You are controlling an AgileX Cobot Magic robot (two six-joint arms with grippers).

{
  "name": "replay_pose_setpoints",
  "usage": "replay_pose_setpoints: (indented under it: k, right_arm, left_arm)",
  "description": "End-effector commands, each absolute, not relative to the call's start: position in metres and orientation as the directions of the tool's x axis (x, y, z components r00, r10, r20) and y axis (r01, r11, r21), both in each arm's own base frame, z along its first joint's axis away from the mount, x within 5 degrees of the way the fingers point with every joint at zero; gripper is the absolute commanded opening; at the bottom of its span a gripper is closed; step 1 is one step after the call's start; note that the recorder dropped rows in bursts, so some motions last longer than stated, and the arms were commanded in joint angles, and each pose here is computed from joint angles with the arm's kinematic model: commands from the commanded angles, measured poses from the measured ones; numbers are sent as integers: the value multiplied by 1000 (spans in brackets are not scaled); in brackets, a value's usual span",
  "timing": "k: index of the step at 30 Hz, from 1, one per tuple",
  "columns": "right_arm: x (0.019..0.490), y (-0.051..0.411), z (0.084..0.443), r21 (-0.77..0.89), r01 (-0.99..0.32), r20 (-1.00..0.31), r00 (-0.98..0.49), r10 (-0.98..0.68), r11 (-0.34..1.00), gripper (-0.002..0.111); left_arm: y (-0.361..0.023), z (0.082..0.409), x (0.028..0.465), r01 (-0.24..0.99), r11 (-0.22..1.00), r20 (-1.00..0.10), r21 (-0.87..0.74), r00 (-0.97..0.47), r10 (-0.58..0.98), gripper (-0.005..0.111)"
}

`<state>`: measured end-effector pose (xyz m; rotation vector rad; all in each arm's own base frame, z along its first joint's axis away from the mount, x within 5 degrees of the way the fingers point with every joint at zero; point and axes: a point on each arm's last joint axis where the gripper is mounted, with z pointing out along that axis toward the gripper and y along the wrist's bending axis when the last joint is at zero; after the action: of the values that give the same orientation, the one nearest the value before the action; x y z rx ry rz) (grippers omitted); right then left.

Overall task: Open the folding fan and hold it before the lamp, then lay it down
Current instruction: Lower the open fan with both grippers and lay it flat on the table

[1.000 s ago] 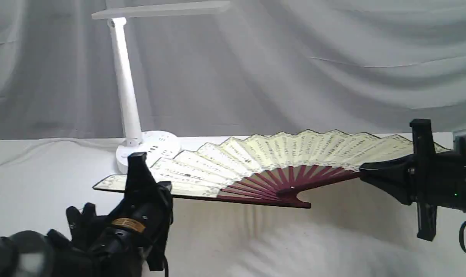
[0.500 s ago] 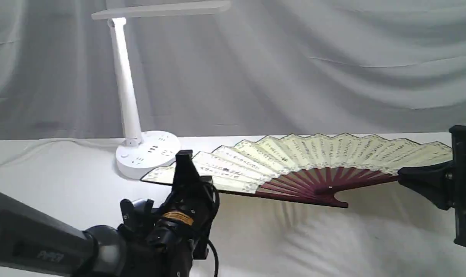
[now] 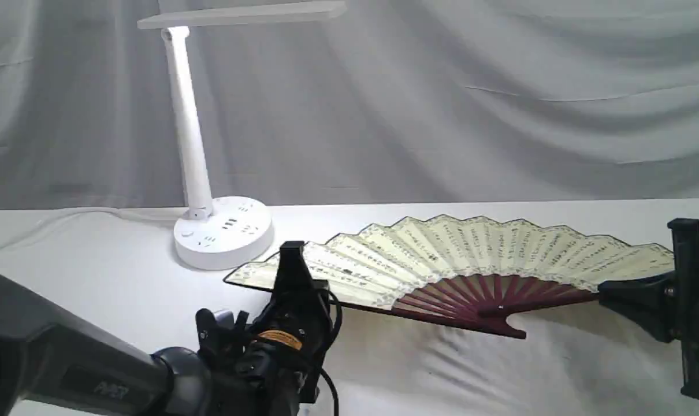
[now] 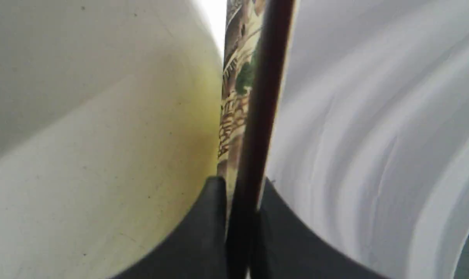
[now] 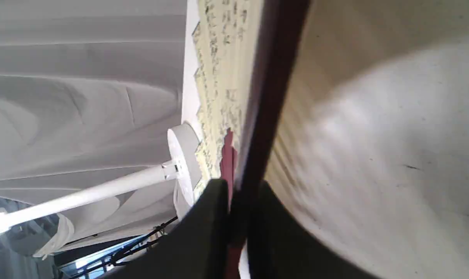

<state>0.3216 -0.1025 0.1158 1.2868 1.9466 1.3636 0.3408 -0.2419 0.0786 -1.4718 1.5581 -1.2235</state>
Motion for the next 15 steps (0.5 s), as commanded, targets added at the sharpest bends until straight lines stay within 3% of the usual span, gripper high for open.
replay_pose_setpoints:
  k: [1,15]
  right_arm:
    - [318,-104,97,871,470,123,-493,861,145,0]
    - [316,-108,84,835,507,71,-484,872,214,3]
  left_arm:
    - [-239,89,346,-309,-69,114,-948,-128,-985,8]
    - [-239,89,346,-290,65,-16,-955,-167,-986,70]
